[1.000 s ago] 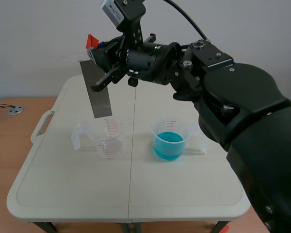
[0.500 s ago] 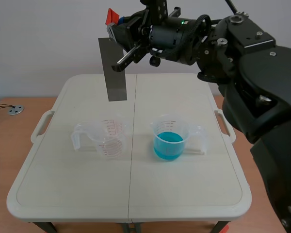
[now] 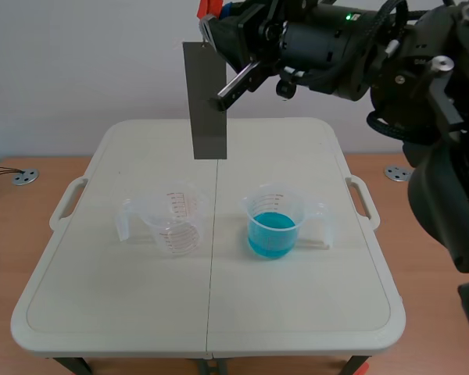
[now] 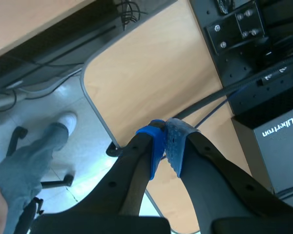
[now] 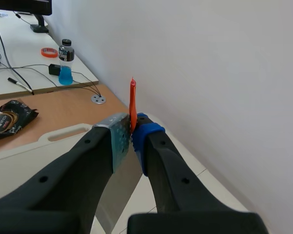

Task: Hold the metal plate by the orange handle, dip it into the blue solution, take it out and point at it, then put the plate back in the beaker on the left.
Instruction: 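Move the plate over the blue solution, then point at the plate with the left hand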

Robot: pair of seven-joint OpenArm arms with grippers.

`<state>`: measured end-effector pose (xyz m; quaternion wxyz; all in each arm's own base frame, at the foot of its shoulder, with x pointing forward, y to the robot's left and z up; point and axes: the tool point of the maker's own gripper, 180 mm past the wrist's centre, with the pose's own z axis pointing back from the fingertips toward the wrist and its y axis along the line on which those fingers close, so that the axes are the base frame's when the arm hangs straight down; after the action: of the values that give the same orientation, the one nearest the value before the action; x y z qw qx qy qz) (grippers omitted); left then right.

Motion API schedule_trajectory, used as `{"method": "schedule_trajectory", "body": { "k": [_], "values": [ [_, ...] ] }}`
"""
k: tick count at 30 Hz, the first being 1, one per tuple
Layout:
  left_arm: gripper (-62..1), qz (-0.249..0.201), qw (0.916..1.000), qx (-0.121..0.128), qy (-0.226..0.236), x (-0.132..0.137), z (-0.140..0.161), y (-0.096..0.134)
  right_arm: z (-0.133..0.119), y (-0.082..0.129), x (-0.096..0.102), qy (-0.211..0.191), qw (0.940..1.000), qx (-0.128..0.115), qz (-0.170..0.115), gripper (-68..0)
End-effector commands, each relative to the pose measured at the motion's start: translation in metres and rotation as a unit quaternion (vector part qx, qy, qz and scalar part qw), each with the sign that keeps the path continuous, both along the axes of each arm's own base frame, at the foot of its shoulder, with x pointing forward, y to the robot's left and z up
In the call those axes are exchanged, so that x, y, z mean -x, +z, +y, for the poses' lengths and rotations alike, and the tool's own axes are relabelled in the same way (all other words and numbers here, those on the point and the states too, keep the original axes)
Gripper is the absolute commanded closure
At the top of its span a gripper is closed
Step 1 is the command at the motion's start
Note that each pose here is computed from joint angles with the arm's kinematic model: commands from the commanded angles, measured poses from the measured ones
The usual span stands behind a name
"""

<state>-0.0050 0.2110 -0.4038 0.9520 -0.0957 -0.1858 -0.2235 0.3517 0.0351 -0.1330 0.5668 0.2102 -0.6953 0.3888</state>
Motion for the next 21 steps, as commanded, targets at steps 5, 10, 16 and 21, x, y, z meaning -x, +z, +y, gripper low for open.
{"method": "schedule_trajectory", "body": {
  "k": [5,10,16,21],
  "values": [
    [-1.7,-0.008,0.9999,0.013,-0.005,-0.004,-0.009,0.005,-0.017,0.012,0.003,-0.015,0.9997,-0.005,-0.018,-1.3],
    [-1.7,-0.031,0.9992,0.025,-0.009,-0.015,-0.017,0.012,-0.031,0.008,0.005,-0.025,0.9996,0.002,-0.015,-1.3],
    [-1.7,-0.112,0.9924,0.041,-0.032,-0.068,-0.029,0.033,-0.047,0.004,0.004,-0.037,0.9991,0.015,-0.015,-1.3],
    [-1.7,-0.191,0.9790,0.057,-0.043,-0.124,-0.039,0.057,-0.057,0.001,0.003,-0.045,0.9986,0.023,-0.015,-1.3]
  ]
}}
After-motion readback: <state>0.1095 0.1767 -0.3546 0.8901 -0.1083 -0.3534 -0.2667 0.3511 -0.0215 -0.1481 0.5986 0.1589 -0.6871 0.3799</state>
